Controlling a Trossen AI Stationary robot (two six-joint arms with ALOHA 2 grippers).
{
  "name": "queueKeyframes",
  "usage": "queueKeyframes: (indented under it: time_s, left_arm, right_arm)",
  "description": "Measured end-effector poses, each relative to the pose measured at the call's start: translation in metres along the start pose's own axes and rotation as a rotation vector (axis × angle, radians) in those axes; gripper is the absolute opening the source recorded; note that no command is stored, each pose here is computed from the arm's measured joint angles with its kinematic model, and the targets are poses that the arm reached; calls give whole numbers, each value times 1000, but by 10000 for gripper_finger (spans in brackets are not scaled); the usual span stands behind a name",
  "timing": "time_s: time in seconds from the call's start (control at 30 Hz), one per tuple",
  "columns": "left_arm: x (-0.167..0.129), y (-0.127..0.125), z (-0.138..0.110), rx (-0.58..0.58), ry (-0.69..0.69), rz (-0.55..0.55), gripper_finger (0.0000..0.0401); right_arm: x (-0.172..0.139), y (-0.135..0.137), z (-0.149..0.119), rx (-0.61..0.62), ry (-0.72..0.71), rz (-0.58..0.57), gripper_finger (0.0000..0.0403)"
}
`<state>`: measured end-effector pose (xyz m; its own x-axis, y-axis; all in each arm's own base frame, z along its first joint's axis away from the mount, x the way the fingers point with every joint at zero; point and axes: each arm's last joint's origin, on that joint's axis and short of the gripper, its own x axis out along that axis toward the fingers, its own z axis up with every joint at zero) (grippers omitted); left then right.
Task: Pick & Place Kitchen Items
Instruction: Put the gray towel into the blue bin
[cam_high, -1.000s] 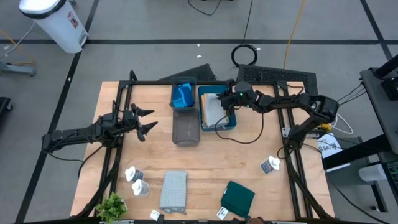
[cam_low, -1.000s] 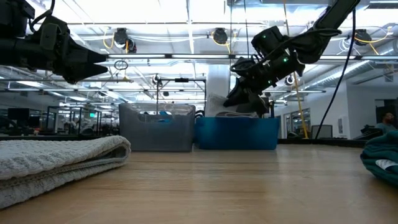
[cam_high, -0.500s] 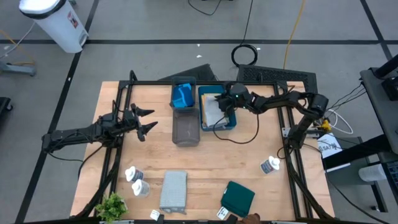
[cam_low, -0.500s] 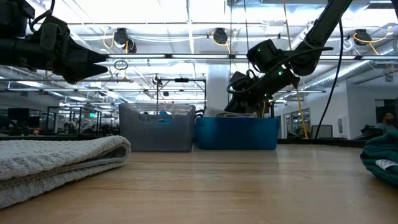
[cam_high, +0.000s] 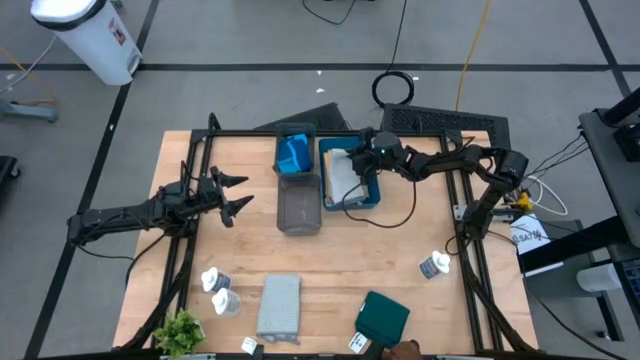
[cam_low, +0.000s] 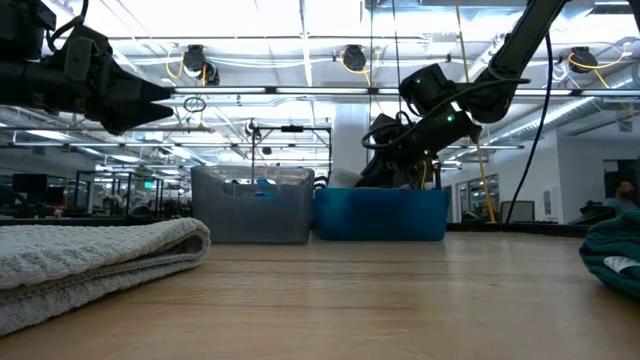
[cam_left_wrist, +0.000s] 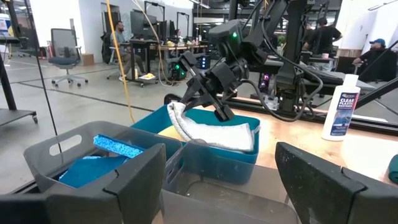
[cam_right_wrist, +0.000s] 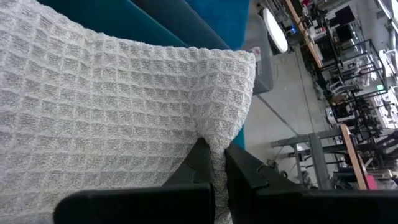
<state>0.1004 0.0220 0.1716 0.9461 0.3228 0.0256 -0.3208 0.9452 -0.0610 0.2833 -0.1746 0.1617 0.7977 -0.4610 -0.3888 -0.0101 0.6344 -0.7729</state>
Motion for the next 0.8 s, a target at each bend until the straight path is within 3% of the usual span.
queueKeyframes:
  time_s: [0.8]
  left_arm:
    - [0, 0, 0, 0, -1, 0, 308]
  right_arm:
    - [0, 0, 0, 26, -1, 0, 2]
